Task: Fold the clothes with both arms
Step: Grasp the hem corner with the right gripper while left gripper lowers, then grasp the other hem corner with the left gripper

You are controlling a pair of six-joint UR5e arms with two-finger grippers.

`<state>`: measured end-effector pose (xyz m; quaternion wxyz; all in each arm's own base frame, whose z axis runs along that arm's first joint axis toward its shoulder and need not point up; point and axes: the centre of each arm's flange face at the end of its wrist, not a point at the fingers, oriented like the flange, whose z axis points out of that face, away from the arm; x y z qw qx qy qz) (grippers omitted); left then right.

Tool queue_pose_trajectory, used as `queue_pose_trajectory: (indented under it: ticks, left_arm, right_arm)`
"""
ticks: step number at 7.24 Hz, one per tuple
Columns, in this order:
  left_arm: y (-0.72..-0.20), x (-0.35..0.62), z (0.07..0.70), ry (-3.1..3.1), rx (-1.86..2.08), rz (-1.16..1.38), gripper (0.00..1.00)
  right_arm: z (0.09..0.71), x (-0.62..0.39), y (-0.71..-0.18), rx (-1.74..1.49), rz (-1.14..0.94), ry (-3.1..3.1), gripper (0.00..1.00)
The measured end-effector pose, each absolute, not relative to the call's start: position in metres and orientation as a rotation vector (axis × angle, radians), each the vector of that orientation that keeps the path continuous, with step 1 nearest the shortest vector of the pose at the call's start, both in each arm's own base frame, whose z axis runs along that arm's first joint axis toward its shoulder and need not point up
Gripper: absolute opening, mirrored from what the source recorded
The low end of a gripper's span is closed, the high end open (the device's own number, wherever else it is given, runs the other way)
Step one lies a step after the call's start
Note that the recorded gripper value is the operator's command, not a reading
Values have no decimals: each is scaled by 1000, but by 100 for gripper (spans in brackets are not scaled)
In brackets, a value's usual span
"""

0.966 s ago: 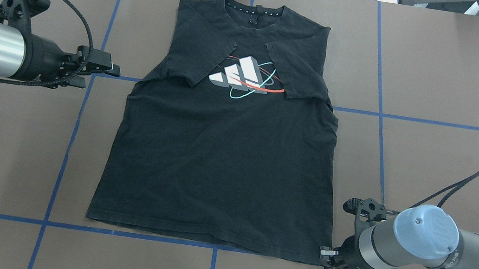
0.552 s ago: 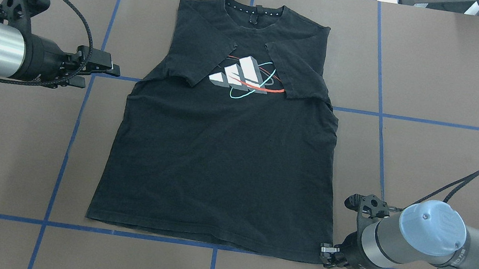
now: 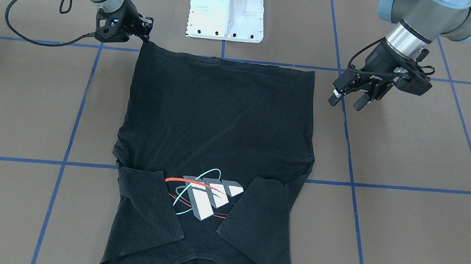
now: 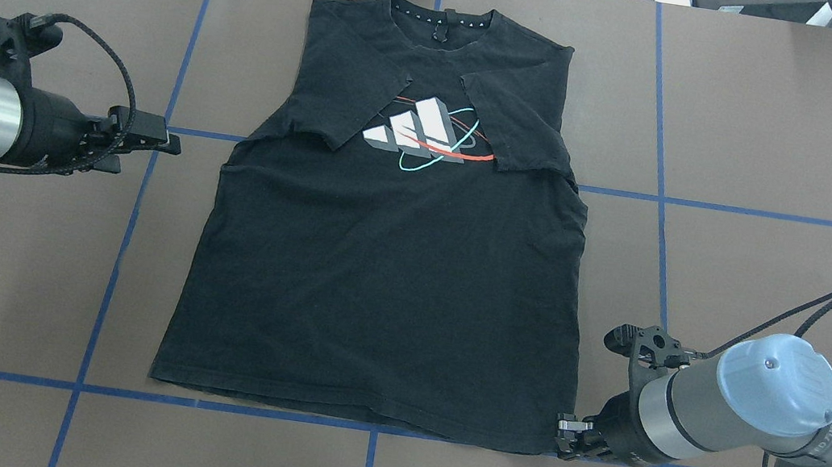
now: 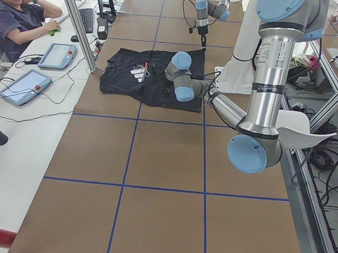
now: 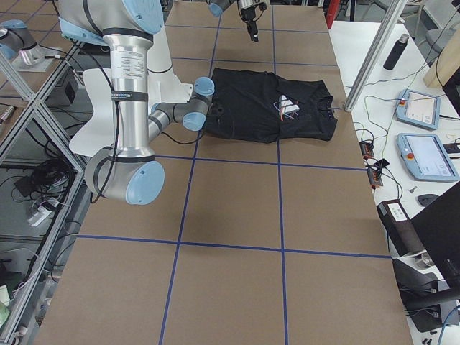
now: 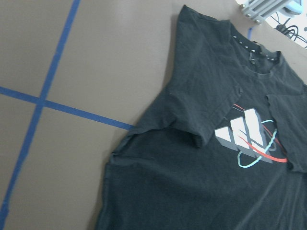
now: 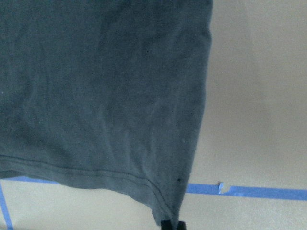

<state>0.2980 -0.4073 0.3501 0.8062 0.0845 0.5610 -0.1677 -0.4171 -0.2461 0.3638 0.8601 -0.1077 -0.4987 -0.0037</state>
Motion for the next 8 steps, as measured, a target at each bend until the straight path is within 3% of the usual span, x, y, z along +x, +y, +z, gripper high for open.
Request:
queue_pose_trajectory:
  ticks: [5, 8]
  left_arm:
    - [-297, 372, 410, 1140, -46, -267, 99]
    - [-270, 407, 413, 1092, -94, -273, 99]
  right_arm:
    - [337, -401, -246, -254, -29, -1107, 0]
    - [328, -392, -249, -259, -33, -1127, 0]
